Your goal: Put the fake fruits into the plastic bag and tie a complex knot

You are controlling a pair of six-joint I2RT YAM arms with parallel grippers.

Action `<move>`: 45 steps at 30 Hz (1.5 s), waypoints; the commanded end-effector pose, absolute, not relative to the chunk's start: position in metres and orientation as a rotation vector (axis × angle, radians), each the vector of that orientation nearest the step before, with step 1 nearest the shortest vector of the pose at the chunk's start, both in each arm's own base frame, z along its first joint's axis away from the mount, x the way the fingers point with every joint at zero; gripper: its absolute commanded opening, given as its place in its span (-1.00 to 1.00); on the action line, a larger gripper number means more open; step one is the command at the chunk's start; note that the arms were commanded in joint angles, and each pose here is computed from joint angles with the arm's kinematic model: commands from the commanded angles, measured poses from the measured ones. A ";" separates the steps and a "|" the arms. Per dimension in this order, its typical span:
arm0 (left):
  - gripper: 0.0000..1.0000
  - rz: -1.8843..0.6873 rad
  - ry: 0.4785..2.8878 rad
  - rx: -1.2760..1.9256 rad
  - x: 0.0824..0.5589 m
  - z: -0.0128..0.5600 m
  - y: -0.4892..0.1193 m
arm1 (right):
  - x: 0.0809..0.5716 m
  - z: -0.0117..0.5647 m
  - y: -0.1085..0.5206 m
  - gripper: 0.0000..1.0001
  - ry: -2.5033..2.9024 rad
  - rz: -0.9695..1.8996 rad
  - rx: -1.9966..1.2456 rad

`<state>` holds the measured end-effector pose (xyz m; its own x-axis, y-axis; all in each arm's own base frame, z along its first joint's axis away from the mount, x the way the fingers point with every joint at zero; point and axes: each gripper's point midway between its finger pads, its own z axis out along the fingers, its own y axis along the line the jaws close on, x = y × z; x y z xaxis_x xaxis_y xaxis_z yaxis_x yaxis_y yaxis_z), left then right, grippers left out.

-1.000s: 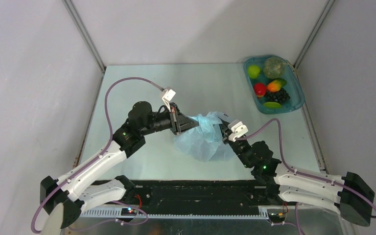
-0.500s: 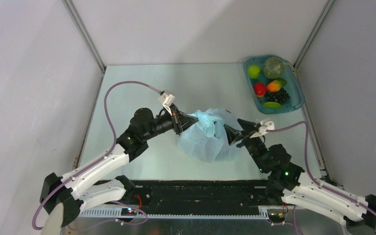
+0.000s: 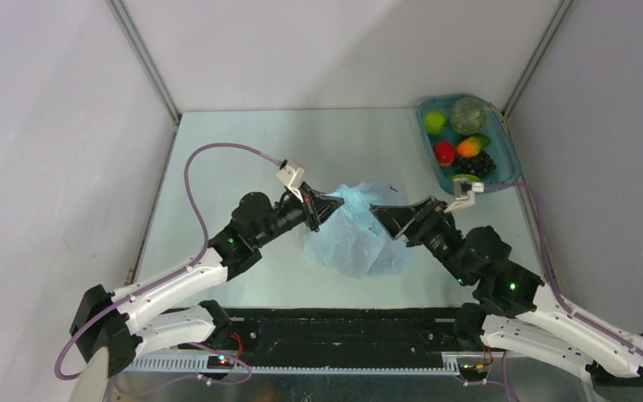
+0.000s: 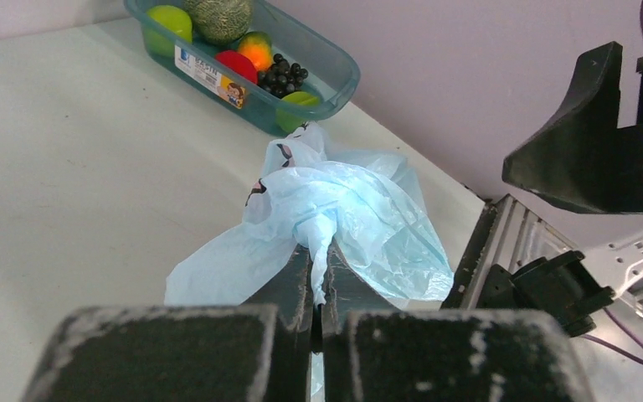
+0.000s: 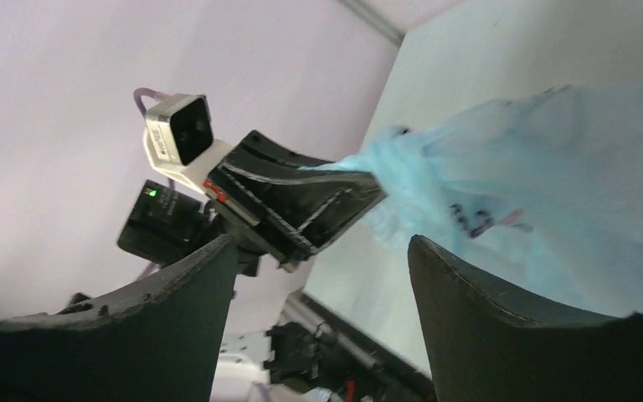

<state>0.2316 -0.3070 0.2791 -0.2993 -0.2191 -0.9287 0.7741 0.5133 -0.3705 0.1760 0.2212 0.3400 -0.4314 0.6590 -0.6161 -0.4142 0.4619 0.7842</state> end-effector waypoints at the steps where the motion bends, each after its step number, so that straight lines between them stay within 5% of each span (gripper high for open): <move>1: -1.00 -0.961 1.488 0.465 0.239 0.294 -0.299 | 0.165 0.348 0.249 0.61 1.783 1.428 0.393; 26: -1.00 -0.946 1.422 0.503 0.213 0.284 -0.303 | 0.206 0.304 0.276 0.85 1.904 1.321 0.629; 32: -1.00 -0.929 1.403 0.547 0.205 0.278 -0.306 | 0.216 0.300 0.282 0.75 1.899 1.312 0.637; 45: -1.00 -0.827 1.380 0.700 0.183 0.266 -0.315 | 0.225 0.309 0.291 0.13 1.870 1.365 0.597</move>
<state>0.1865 -0.3148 0.2607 -0.0653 -0.1259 -0.9899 0.8302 0.5435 -0.1239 0.2205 0.2849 0.2729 -0.6350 0.7085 -0.3080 0.0116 0.4074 0.9132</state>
